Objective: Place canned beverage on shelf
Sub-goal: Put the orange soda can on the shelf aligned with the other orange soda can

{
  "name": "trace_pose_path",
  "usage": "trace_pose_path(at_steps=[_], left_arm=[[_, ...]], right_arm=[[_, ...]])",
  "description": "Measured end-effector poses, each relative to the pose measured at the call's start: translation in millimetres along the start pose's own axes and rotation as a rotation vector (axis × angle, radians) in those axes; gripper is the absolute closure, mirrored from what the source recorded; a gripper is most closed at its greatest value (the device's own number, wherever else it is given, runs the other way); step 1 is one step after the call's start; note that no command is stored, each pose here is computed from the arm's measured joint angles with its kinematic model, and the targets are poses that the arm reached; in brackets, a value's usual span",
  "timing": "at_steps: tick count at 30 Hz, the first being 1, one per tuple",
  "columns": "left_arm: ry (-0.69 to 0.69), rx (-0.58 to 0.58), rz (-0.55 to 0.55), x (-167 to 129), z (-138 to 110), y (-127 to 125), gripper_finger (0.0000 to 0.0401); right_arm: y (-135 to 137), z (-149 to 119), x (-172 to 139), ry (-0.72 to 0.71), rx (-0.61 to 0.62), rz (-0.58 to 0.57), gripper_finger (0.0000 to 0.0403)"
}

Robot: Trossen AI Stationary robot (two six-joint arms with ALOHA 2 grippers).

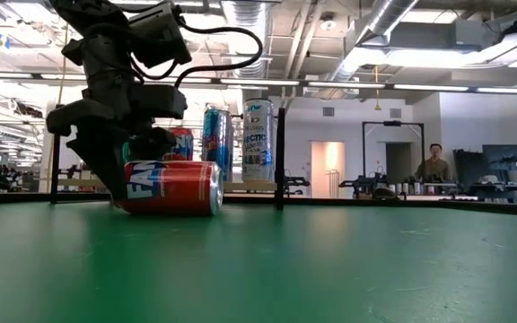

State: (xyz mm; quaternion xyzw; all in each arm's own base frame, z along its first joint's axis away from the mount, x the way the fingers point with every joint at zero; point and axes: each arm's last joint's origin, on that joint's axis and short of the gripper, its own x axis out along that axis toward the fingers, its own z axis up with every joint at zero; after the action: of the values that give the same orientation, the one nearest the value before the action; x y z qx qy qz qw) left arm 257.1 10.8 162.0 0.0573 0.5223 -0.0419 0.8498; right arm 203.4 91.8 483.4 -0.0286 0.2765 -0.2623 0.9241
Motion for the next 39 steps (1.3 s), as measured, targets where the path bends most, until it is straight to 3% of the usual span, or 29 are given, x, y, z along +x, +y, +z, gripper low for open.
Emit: trace_pose_path(at_steps=[4, 7, 10, 14, 18, 25, 33, 39], left_arm=[[-0.010, -0.040, 0.001, 0.0, 0.9, 0.2, 0.0085], [-0.027, -0.064, -0.008, 0.1, 2.3, 0.1, 0.0086], [-0.060, -0.081, -0.009, 0.0, 5.4, 0.5, 0.0086], [-0.070, -0.103, -0.004, -0.1, 6.4, 0.9, 0.0086], [-0.081, -0.151, -0.003, -0.1, 7.4, 1.1, 0.0087], [-0.078, -0.191, -0.005, -0.1, 7.2, 1.0, 0.0087], [-0.063, -0.259, 0.016, 0.0, 5.7, 1.5, 0.0089], [0.002, -0.264, -0.017, -9.7, 12.4, 1.5, 0.0112]], right_arm=[[-18.9, -22.0, -38.2, -0.236, 0.170, 0.077, 0.0122], [-20.6, -43.9, -45.8, -0.342, 0.225, 0.087, 0.0122], [-18.8, -71.1, -37.3, -0.366, 0.243, 0.075, 0.0122], [-10.0, -104.7, -16.9, -0.353, 0.372, 0.083, 0.0122], [8.2, -124.7, -1.3, -0.349, 0.427, 0.095, 0.0122], [26.0, -134.7, 9.1, -0.344, 0.414, 0.089, 0.0122], [25.8, -134.6, 8.9, -0.345, 0.408, 0.089, 0.0122], [25.6, -135.0, 9.1, -0.344, 0.383, 0.084, 0.0122]])
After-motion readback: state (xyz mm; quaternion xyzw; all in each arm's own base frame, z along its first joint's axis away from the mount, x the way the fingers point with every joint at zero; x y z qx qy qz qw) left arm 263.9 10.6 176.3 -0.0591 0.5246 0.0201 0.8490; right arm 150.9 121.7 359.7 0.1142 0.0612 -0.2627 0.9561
